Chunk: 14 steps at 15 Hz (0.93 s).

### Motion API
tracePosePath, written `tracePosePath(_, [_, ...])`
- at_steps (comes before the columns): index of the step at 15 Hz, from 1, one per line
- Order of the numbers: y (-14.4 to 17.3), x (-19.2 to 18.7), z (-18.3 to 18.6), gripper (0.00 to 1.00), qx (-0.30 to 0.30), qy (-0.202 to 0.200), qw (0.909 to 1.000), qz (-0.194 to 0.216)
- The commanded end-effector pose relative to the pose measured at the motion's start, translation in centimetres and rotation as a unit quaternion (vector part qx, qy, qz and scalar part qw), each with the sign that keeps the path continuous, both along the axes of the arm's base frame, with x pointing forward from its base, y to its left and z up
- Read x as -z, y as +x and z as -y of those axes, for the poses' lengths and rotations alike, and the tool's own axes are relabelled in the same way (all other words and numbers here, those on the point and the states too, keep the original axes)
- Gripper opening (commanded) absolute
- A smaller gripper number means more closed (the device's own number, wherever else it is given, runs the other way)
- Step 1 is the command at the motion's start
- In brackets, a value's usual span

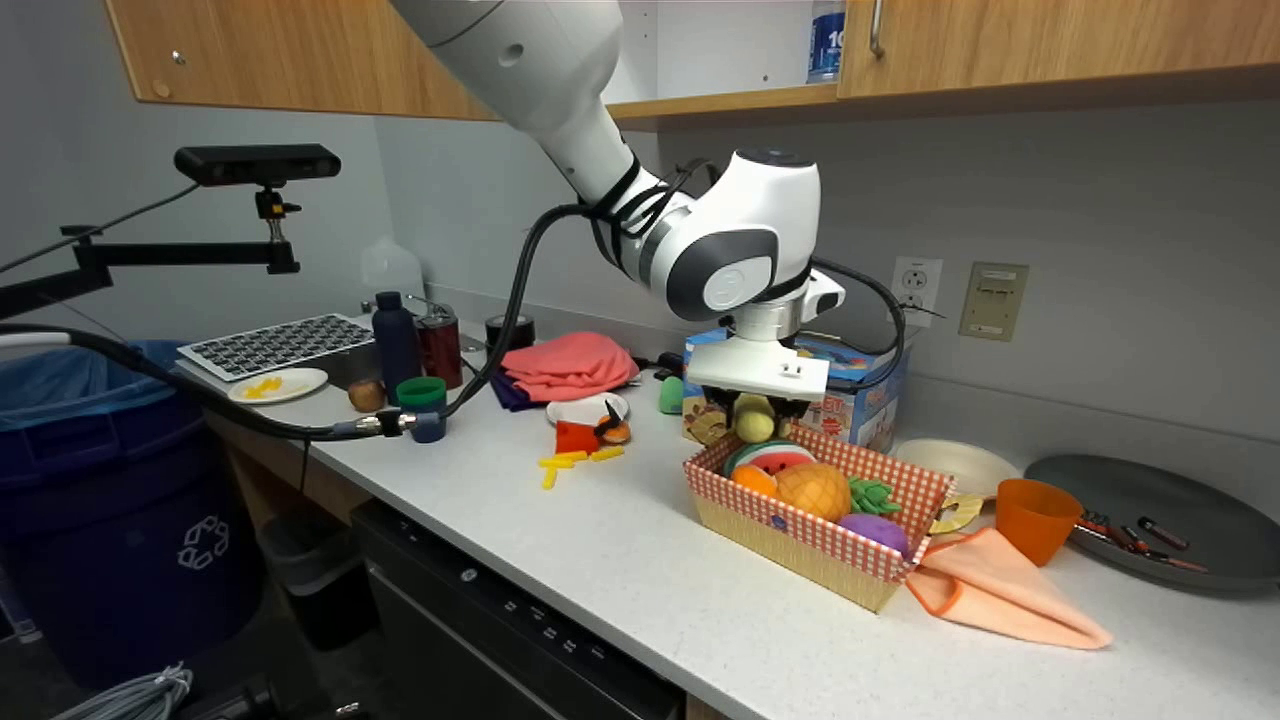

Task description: Pick up the banana plush toy from the basket and put it inside the open upper cabinet

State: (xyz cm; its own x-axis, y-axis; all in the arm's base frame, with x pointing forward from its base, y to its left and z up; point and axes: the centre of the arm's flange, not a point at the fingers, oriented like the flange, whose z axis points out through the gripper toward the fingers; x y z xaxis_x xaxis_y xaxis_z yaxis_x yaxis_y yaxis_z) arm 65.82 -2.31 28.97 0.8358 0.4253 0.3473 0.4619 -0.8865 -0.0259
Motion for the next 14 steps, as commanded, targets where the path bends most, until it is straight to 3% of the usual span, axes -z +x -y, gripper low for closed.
tracePosePath(1, [-0.21, -0.04, 0.40, 0.94, -0.011, 0.002, 0.9999, 0.000])
tracePosePath(2, [-0.01, 0.02, 0.00, 0.98, 0.000, 0.000, 1.0000, 0.000])
tracePosePath(3, [-0.02, 0.02, -0.01, 0.83, 0.001, 0.000, 1.0000, 0.000])
tracePosePath(5, [-0.02, 0.03, -0.01, 0.97, 0.001, 0.000, 1.0000, -0.001])
tracePosePath(12, [-0.19, -0.02, -0.12, 1.00, -0.009, 0.009, 0.9999, 0.000])
tracePosePath(13, [-0.15, 0.00, -0.20, 0.91, -0.006, 0.014, 0.9999, 0.001])
tracePosePath(14, [-0.16, 0.02, -0.22, 0.74, -0.007, 0.013, 0.9999, 0.006])
